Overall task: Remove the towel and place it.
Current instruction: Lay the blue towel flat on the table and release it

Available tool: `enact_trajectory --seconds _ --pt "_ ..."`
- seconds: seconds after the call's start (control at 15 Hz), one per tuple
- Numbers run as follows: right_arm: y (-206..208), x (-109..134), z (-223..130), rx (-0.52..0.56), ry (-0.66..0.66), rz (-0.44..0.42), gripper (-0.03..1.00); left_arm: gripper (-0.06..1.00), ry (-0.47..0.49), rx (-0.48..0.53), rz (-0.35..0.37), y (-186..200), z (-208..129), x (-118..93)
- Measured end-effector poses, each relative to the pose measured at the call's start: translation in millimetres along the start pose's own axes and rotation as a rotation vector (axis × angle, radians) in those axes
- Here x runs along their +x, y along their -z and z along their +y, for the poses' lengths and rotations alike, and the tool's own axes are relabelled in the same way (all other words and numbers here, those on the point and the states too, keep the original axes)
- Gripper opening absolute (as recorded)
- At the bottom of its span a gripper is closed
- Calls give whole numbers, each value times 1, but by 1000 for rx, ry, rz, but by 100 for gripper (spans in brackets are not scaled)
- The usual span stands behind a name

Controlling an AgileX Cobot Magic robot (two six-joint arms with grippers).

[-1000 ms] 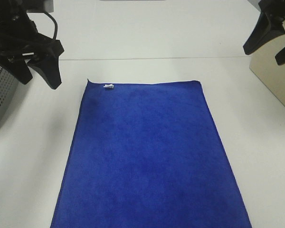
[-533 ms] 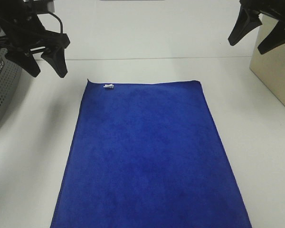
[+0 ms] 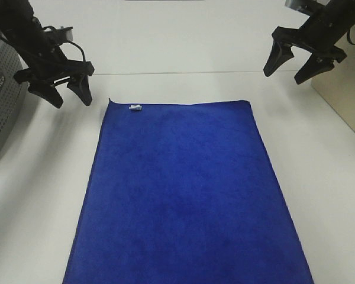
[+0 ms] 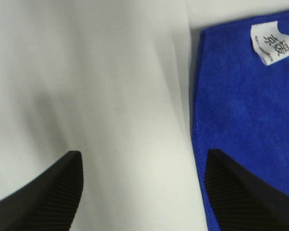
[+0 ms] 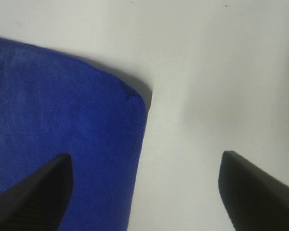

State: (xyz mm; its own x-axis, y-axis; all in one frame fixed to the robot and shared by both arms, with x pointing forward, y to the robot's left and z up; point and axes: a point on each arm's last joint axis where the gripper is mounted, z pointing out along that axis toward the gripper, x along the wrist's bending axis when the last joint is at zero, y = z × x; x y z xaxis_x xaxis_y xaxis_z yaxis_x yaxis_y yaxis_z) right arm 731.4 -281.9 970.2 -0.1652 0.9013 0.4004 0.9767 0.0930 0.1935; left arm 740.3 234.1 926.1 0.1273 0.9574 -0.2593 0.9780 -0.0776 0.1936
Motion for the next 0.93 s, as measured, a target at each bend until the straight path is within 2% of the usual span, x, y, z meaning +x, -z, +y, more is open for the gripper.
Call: enact_trajectory --seconds 0.2,0.27,0.47,0.67,0.93 --pt "-20 -6 -1 43 -7 -18 81 67 0 -5 -5 -20 9 5" --pt "-35 -3 -1 76 -4 -109 81 67 3 -1 -9 -30 10 7" --pt "-57 5 0 87 1 -172 81 67 3 10 -9 -39 10 10" --pt "-80 9 0 91 17 -175 81 67 -19 -1 -6 -45 10 12" --pt "-95 10 -1 100 -10 -124 81 67 -28 -4 -10 -47 11 12"
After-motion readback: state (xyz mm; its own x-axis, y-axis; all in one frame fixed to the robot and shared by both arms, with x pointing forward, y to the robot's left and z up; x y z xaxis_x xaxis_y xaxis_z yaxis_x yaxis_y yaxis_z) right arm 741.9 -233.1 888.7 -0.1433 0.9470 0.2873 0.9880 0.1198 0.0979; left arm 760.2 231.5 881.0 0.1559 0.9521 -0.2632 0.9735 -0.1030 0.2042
